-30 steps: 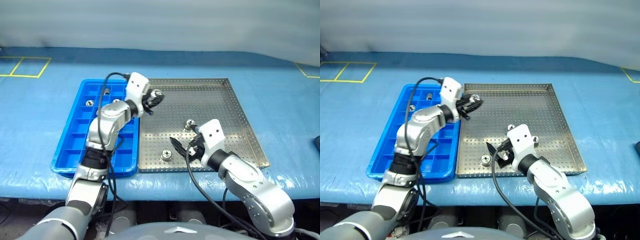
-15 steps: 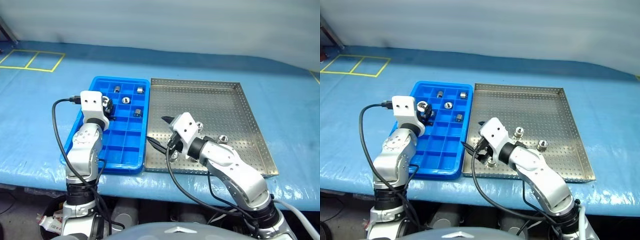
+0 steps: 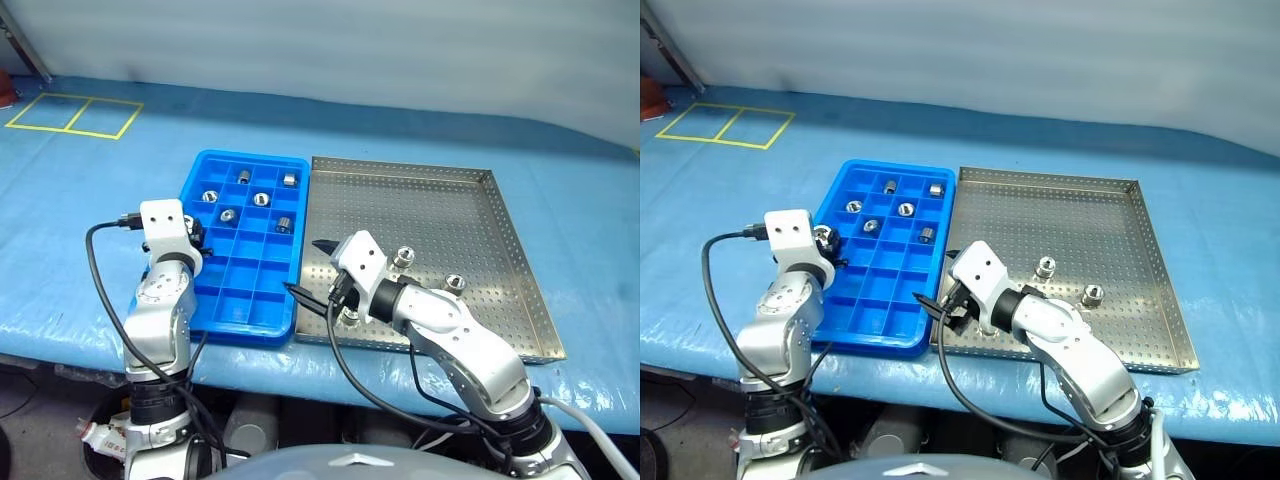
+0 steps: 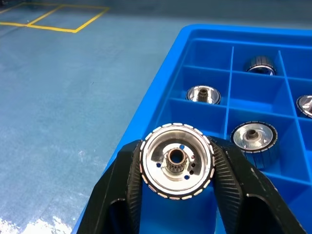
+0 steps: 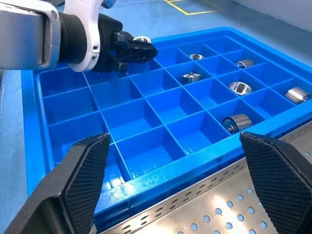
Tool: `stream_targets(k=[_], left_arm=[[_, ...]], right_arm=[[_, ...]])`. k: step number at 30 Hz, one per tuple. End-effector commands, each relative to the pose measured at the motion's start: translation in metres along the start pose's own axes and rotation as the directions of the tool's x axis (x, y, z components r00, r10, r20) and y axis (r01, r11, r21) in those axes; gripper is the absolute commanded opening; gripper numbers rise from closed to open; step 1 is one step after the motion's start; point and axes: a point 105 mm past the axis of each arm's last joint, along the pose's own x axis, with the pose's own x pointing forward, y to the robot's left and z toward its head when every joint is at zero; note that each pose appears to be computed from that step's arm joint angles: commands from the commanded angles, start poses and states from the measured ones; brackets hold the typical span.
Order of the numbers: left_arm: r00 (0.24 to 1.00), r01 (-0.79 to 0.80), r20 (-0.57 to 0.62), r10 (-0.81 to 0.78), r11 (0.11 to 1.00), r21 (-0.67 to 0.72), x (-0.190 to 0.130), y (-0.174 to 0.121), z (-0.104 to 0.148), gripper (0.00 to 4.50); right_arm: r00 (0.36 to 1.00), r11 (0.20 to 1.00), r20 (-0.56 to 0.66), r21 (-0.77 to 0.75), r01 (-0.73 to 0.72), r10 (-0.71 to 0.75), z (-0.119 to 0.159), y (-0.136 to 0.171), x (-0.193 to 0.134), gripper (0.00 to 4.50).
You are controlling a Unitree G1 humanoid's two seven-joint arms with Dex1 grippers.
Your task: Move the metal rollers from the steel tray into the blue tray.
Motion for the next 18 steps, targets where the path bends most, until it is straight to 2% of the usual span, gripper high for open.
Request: stream_targets(k=[1,6,8,9,11,13,16,18], left_arm=[[1.0,-0.006,0.022,0.006,1.0,-0.013,-0.006,-0.003,0.009,1.69],[0.999,0.017,0.051,-0.016,0.999,-0.031,-0.004,-0.009,0.019,3.36],[0.986,0.091,0.144,-0.085,0.995,-0.035,-0.006,-0.023,0.04,4.07],[0.964,0.185,0.204,-0.172,0.982,-0.047,-0.009,-0.041,0.055,4.4],[0.914,0.319,0.275,-0.297,0.947,-0.038,-0.015,-0.065,0.075,4.46],[0.857,0.444,0.295,-0.424,0.896,-0.004,-0.02,-0.089,0.084,4.46],[0.711,0.668,0.229,-0.665,0.74,0.075,-0.03,-0.134,0.082,4.46],[0.624,0.736,0.199,-0.755,0.654,0.173,-0.036,-0.15,0.08,4.46]], right_arm=[[0.999,1.0,0.043,-0.026,0.012,-0.011,0.01,0.0,-0.003,4.5],[0.998,0.999,0.042,-0.019,0.049,-0.049,0.009,-0.003,-0.007,4.5],[0.996,0.997,0.046,-0.024,0.079,-0.078,0.011,-0.006,-0.011,4.5],[0.993,0.994,0.054,-0.019,0.108,-0.107,0.013,-0.009,-0.015,4.5],[0.987,0.989,0.058,-0.013,0.149,-0.148,0.014,-0.014,-0.022,4.5],[0.981,0.982,0.041,-0.011,0.189,-0.188,0.011,-0.018,-0.03,4.5],[0.962,0.962,-0.015,-0.001,0.273,-0.273,-0.002,-0.025,-0.05,4.5],[0.947,0.948,-0.047,0.004,0.318,-0.317,-0.009,-0.027,-0.061,4.5]])
